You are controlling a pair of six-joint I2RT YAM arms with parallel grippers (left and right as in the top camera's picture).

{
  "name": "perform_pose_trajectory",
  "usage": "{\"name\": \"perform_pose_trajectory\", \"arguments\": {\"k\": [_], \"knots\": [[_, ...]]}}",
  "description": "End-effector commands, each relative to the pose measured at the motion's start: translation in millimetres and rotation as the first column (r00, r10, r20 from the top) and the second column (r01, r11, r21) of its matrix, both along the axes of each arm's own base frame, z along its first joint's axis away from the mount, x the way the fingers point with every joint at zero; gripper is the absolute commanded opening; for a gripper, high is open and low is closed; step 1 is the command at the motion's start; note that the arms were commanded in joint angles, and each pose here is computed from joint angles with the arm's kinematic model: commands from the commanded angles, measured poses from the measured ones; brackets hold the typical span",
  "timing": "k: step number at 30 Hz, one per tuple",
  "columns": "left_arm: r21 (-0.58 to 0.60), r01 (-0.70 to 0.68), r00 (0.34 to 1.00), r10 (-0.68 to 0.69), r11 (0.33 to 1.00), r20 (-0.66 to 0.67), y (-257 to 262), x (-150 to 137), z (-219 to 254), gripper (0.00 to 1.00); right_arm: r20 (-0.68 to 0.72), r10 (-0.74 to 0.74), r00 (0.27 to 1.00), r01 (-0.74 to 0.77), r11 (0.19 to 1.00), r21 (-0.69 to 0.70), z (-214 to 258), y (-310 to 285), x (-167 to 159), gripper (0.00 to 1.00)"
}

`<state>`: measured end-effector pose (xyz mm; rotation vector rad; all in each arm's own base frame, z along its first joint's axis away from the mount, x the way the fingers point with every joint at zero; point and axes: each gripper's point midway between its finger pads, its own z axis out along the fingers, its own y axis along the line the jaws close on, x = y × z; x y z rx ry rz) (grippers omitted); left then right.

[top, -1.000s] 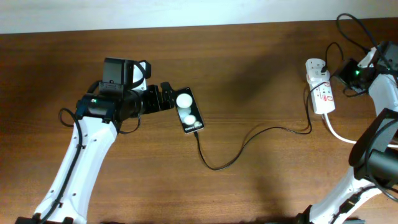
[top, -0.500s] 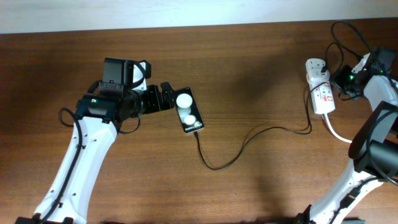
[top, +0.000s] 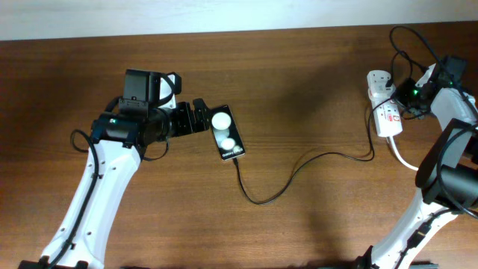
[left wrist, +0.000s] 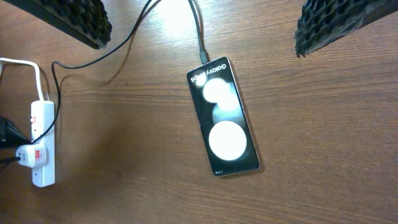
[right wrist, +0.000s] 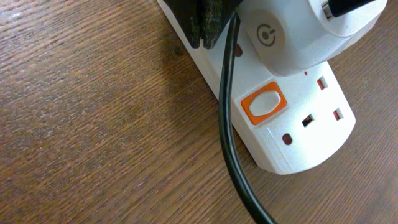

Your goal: Plug charger to phone and switch on socket

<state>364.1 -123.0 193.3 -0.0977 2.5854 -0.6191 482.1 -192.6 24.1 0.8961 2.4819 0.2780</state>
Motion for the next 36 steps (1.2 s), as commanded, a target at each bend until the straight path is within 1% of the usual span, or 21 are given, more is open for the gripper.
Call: {"name": "perform_pose_trajectory", "arguments": {"k": [1, 13, 18, 29, 36], "knots": [[0.01, 0.006, 1.0, -0.006, 1.0, 0.013, 0.9, 1.5, 1.8, 0.99, -0.043, 0.043, 0.998, -0.04, 0.998, 0.051, -15.2, 23.6, -2.3, 0.04], [0.01, 0.006, 1.0, -0.006, 1.0, 0.012, 0.9, 1.4, 1.7, 0.99, -0.083, 0.048, 0.995, -0.041, 0.996, 0.08, -19.2, 29.5, -11.7, 0.04], [0.01, 0.006, 1.0, -0.006, 1.0, 0.013, 0.9, 1.5, 1.8, 0.99, -0.069, 0.064, 0.996, -0.056, 0.992, 0.112, -17.6, 35.7, -10.2, 0.04], [0.01, 0.006, 1.0, -0.006, 1.0, 0.012, 0.8, 1.5, 1.8, 0.99, -0.102, 0.069, 0.992, -0.055, 0.99, 0.133, -20.6, 40.5, -18.0, 0.04], [0.01, 0.006, 1.0, -0.006, 1.0, 0.012, 0.9, 1.4, 1.7, 0.99, -0.083, 0.15, 0.985, -0.14, 0.983, 0.119, -19.4, 57.3, -11.2, 0.04]]}}
